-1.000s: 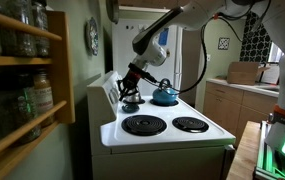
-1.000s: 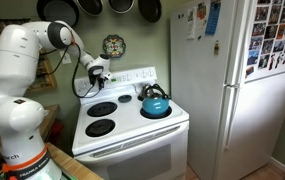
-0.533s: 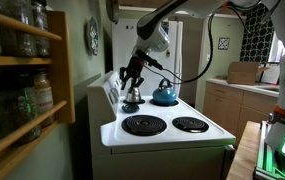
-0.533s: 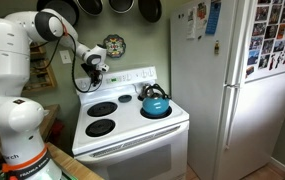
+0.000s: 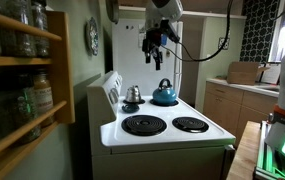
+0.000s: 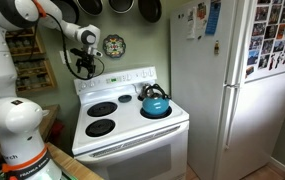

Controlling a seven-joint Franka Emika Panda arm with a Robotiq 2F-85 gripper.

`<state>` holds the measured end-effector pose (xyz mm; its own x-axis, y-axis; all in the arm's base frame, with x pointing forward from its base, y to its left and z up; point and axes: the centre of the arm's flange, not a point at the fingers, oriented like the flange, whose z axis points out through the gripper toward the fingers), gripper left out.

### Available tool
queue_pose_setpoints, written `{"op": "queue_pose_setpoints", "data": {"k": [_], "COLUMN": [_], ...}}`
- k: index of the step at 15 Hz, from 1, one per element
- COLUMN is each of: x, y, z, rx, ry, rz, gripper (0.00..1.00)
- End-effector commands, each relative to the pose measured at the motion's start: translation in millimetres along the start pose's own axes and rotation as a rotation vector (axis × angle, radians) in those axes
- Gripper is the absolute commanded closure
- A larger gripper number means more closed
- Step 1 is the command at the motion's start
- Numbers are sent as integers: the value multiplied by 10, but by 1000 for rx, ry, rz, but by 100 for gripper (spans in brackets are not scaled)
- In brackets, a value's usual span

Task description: Flip the switch on the top left of the stove to turn off the oven light

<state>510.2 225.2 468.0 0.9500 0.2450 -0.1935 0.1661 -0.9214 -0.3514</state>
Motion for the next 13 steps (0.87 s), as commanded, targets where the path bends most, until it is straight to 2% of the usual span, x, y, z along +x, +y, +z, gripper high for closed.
{"op": "queue_pose_setpoints", "data": {"k": [1,5,8,9,13], "x": [-445,-761,-872,-707,-750], "y": [-108,-299,-276,-380,-350], "z": [-95,-59,31,-48,11], "rx": [-131,-266,-350,-296,-324], "ry": [-77,-159,-220,-187,-213], "rz": [-133,-275,-401,-329,-382], "gripper": [0,0,0,0,0]}}
